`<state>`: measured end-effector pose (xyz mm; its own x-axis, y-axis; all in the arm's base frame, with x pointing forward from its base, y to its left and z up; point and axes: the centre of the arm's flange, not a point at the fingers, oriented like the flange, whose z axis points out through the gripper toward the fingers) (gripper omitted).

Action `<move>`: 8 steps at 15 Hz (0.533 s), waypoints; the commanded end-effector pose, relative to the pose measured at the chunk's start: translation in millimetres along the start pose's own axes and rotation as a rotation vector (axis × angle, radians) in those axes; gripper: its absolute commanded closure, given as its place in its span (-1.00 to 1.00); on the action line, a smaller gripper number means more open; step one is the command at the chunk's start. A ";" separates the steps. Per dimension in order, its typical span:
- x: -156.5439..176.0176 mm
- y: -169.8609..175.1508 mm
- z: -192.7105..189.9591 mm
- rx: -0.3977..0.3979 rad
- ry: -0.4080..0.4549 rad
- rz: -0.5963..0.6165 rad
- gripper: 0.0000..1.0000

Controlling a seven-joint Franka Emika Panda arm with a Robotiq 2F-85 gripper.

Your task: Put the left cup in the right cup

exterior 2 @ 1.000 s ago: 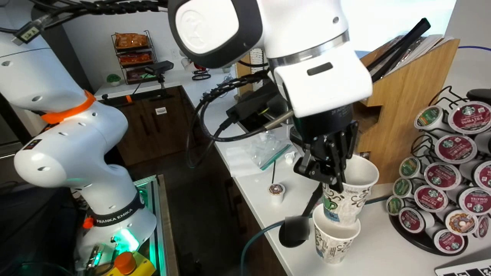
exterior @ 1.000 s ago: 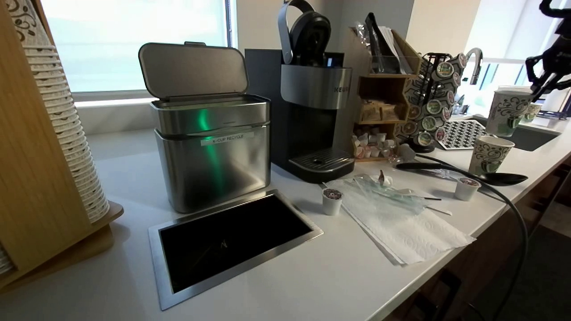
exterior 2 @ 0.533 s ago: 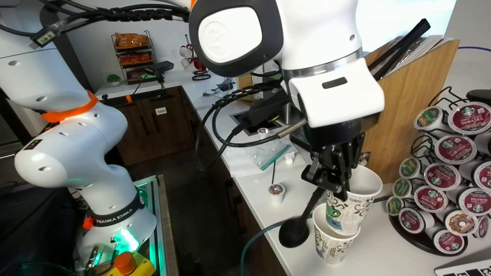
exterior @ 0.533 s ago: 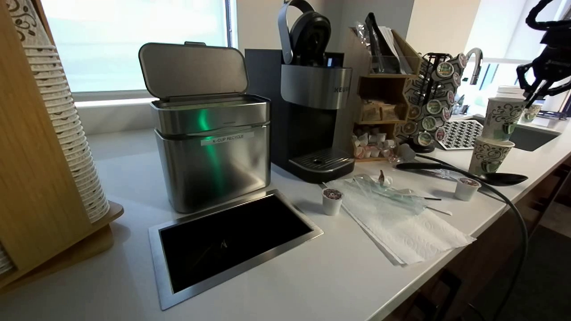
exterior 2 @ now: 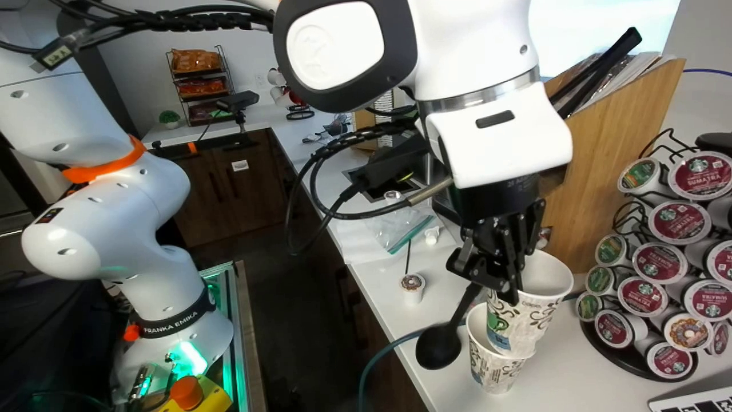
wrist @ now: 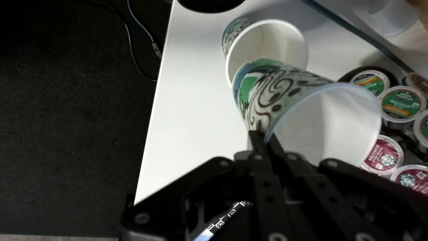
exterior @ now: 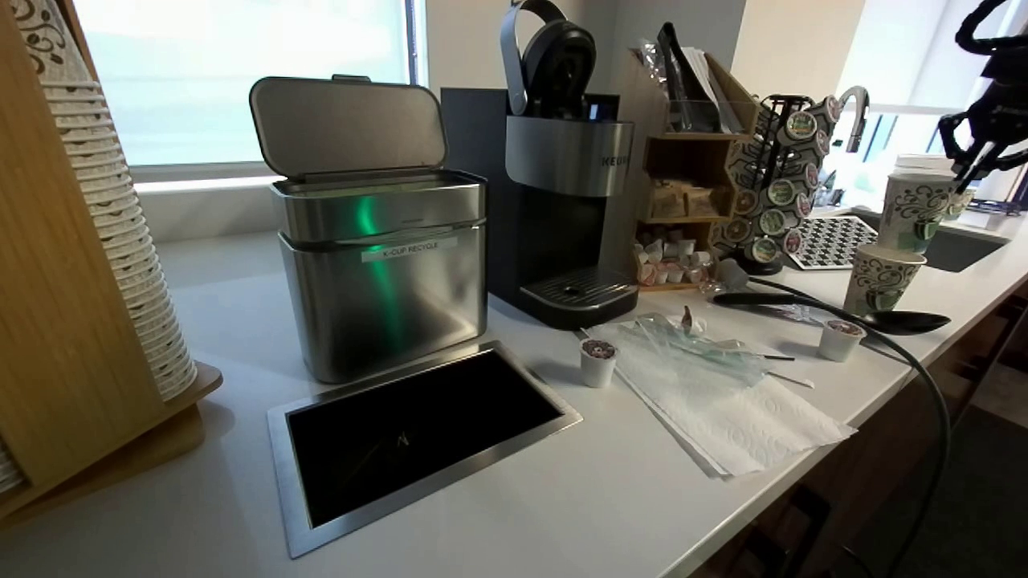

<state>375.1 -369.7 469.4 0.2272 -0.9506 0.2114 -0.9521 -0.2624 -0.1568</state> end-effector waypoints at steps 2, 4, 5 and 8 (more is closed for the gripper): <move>-15.7 0.4 -6.2 0.011 -0.002 -0.020 0.98; -18.1 -1.3 -6.0 0.008 -0.005 -0.023 0.98; -19.1 -2.4 -5.3 0.009 -0.010 -0.027 0.98; -22.9 -4.4 -3.5 0.009 -0.016 -0.035 0.98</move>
<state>380.3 -357.2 470.9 0.2512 -0.9446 0.2111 -0.9442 -0.2871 -0.1611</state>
